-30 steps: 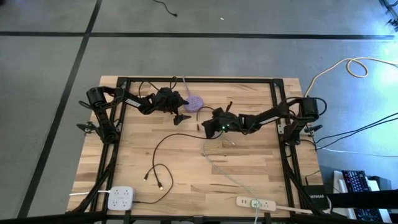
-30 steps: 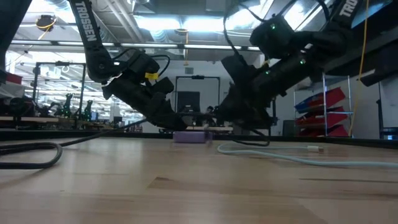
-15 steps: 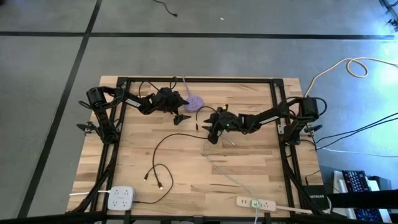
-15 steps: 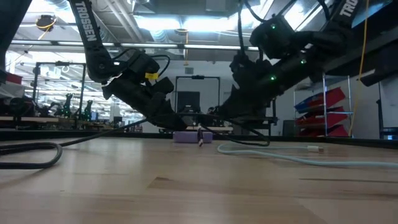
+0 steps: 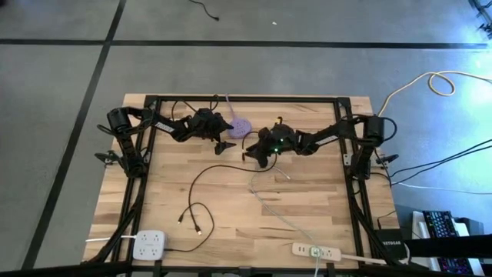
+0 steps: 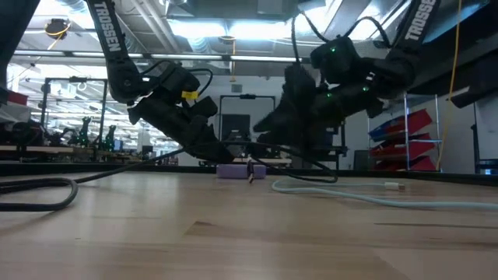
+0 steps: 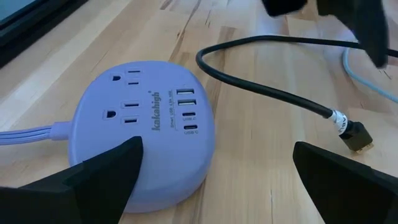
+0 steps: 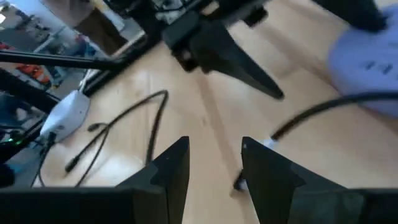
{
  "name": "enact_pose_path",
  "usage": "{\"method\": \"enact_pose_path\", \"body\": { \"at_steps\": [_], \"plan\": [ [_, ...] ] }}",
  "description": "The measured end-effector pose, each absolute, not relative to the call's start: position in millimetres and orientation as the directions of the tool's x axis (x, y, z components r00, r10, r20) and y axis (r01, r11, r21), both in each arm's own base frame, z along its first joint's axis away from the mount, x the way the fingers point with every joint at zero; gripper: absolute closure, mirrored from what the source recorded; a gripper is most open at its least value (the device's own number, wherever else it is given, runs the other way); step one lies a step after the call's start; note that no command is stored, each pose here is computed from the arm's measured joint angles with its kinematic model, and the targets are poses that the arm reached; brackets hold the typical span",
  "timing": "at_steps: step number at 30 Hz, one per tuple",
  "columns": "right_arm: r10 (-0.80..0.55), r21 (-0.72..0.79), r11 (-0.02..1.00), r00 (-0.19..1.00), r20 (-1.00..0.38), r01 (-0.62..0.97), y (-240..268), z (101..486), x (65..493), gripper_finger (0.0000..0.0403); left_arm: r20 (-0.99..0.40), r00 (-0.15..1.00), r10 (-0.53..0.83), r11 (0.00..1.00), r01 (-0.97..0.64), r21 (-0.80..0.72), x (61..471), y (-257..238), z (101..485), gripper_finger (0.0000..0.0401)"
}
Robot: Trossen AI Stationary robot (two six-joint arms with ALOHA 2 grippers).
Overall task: Insert USB
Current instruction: Insert the black usb cable into the purple outlet extension
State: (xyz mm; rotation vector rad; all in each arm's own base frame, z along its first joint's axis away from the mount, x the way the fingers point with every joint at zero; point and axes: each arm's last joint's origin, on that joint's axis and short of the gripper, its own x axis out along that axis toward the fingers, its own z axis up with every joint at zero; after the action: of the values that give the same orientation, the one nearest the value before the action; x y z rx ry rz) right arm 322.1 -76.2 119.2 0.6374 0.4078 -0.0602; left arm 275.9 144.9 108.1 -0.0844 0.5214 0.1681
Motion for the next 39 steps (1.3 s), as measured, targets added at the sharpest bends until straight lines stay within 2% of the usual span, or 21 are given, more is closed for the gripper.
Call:
{"method": "enact_pose_path", "body": {
  "at_steps": [7, 11, 16, 28, 39],
  "plan": [
    [0.064, 0.632, 0.736, 0.904, -0.422, 0.243, -88, 94, 333, 0.0276, -0.502, 0.854, 0.138, 0.983, -0.181, -0.037, 276, 145, 108, 0.0001],
    [0.121, 0.652, 0.742, 0.926, -0.356, 0.153, -90, 97, 349, 0.0276, -0.502, 0.854, 0.139, 0.983, -0.181, -0.037, 276, 145, 108, 0.0001],
    [0.182, 0.656, 0.746, 0.915, -0.359, 0.109, -92, 91, 360, 0.0276, -0.502, 0.853, 0.141, 0.982, -0.183, -0.036, 276, 145, 108, 0.0001],
    [0.098, 0.616, 0.768, 0.918, -0.385, 0.176, -96, 85, 364, 0.0276, -0.502, 0.853, 0.141, 0.982, -0.183, -0.036, 276, 145, 108, 0.0001],
    [0.145, 0.587, 0.798, 0.901, -0.409, 0.138, -93, 82, 363, 0.0276, -0.502, 0.853, 0.141, 0.982, -0.183, -0.036, 276, 145, 108, 0.0001]
  ]
}}
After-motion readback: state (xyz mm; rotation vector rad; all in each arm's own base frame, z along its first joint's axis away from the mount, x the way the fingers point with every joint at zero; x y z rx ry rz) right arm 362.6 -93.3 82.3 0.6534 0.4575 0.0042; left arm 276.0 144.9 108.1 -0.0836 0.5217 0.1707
